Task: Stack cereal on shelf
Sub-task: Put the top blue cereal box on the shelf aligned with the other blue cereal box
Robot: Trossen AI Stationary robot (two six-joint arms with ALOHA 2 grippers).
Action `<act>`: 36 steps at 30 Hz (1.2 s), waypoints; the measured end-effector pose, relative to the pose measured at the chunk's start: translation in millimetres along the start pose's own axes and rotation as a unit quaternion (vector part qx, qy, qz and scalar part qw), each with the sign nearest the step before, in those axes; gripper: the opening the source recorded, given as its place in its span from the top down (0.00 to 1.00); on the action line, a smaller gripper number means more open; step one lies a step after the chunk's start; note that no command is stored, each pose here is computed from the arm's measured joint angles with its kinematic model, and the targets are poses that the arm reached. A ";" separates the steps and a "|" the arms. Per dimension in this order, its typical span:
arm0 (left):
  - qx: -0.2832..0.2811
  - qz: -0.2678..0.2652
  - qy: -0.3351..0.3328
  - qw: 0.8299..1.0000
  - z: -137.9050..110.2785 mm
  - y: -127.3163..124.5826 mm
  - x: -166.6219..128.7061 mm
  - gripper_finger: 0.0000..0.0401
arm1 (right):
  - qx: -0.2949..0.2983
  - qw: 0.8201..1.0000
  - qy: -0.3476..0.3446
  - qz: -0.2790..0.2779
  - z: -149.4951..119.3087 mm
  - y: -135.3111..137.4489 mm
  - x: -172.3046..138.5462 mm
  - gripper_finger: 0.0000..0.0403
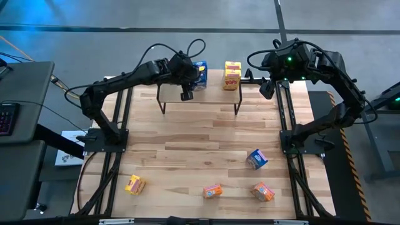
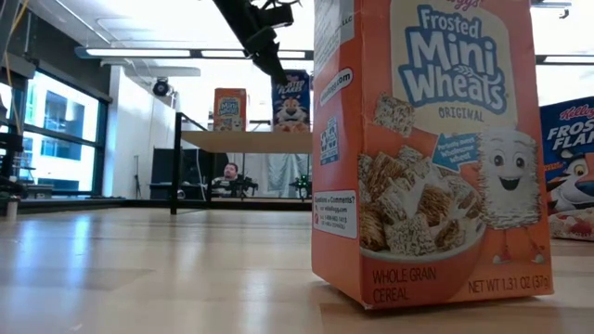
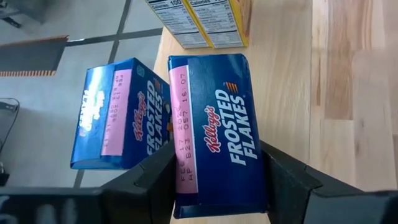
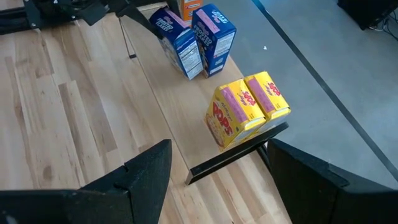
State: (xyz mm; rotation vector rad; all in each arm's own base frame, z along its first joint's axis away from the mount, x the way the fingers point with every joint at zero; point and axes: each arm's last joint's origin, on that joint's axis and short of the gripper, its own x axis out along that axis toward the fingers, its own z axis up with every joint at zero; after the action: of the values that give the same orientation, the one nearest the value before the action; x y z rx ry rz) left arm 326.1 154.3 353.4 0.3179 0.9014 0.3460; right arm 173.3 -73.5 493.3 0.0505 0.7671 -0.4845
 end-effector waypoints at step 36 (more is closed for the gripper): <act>-0.010 0.032 0.000 0.999 1.0 4.9 3.2 0.44 | -0.002 1.000 0.000 0.000 0.0 0.0 0.0 0.36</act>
State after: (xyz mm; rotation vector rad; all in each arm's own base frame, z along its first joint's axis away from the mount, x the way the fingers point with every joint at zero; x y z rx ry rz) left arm 328.0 159.9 353.7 0.3284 0.8878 0.4142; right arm 173.3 -73.6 493.3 0.0474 0.7679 -0.4833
